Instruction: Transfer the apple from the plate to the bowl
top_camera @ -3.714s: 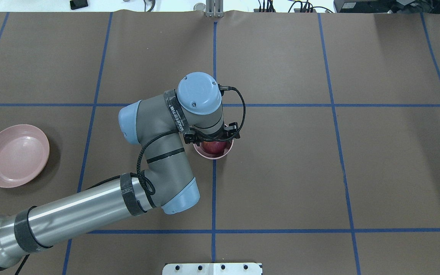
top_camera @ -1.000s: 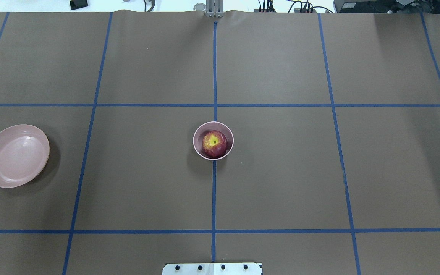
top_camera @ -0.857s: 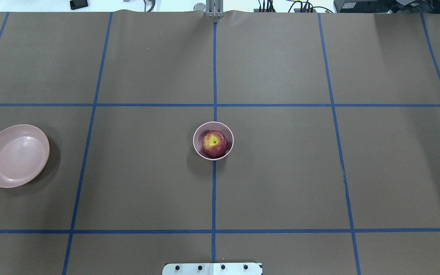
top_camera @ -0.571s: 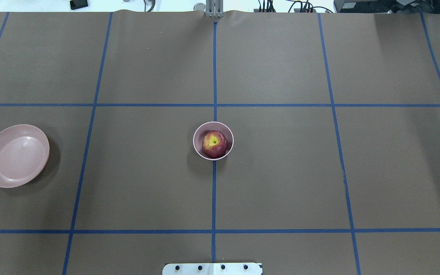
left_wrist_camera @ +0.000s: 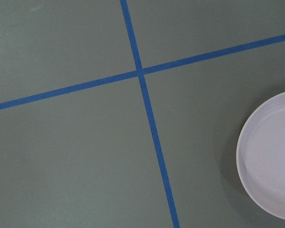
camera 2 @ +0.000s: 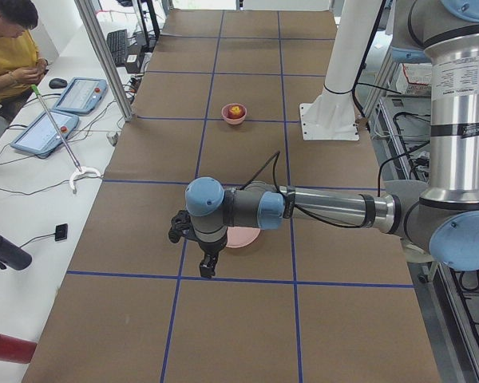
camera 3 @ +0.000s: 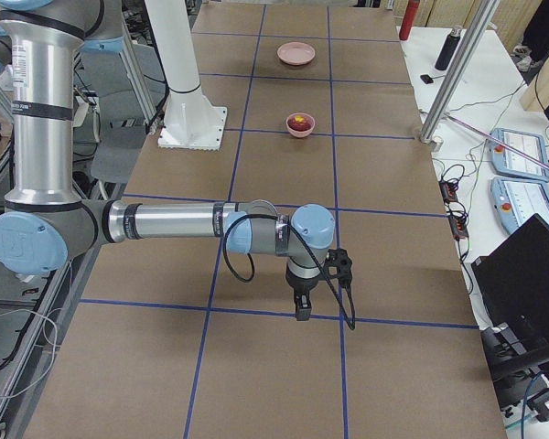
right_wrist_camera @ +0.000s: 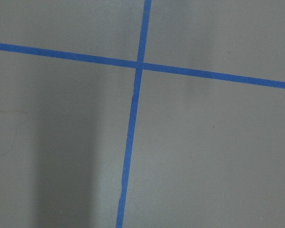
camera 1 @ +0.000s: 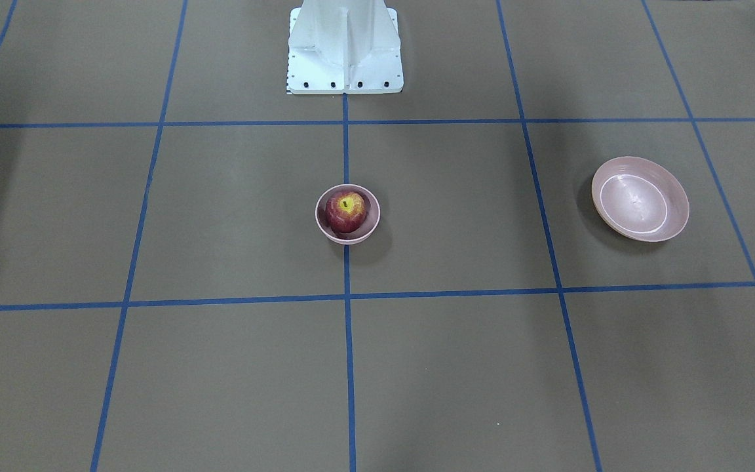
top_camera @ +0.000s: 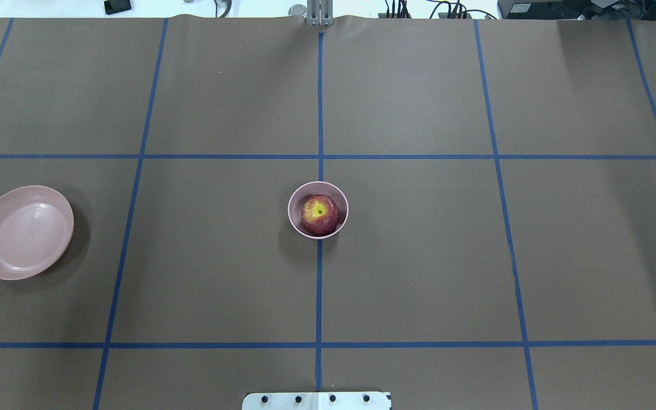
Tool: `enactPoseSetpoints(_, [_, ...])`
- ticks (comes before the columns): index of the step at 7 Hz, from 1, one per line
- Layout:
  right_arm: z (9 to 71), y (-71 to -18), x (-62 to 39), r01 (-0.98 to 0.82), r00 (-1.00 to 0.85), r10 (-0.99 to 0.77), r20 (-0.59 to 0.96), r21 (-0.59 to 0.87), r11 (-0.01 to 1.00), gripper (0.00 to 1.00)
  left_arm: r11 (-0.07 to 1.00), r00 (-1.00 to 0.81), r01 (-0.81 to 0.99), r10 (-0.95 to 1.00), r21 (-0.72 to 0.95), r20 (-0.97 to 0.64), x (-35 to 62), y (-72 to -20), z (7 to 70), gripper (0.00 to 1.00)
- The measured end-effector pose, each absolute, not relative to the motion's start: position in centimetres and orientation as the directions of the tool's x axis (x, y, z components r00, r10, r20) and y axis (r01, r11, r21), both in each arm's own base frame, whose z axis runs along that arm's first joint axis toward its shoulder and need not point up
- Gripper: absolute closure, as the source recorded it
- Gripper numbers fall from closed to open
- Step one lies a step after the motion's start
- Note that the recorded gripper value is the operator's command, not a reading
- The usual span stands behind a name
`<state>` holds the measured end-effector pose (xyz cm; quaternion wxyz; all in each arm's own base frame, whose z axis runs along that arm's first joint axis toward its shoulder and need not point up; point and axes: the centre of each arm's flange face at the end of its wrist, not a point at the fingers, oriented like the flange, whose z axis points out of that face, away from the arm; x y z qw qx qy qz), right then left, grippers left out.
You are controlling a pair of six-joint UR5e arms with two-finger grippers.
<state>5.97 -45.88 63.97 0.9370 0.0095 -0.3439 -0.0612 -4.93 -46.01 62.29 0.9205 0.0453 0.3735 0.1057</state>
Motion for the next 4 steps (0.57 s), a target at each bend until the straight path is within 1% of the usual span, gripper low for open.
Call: enactPoseSetpoints(4, [63.66, -46.07, 5.9, 0.109, 0.754, -0.126, 0.645, 0.066, 0.992, 0.0, 0.975, 0.7, -0.16, 0.221, 0.152, -0.679, -4.95, -45.72, 62.75, 0.02])
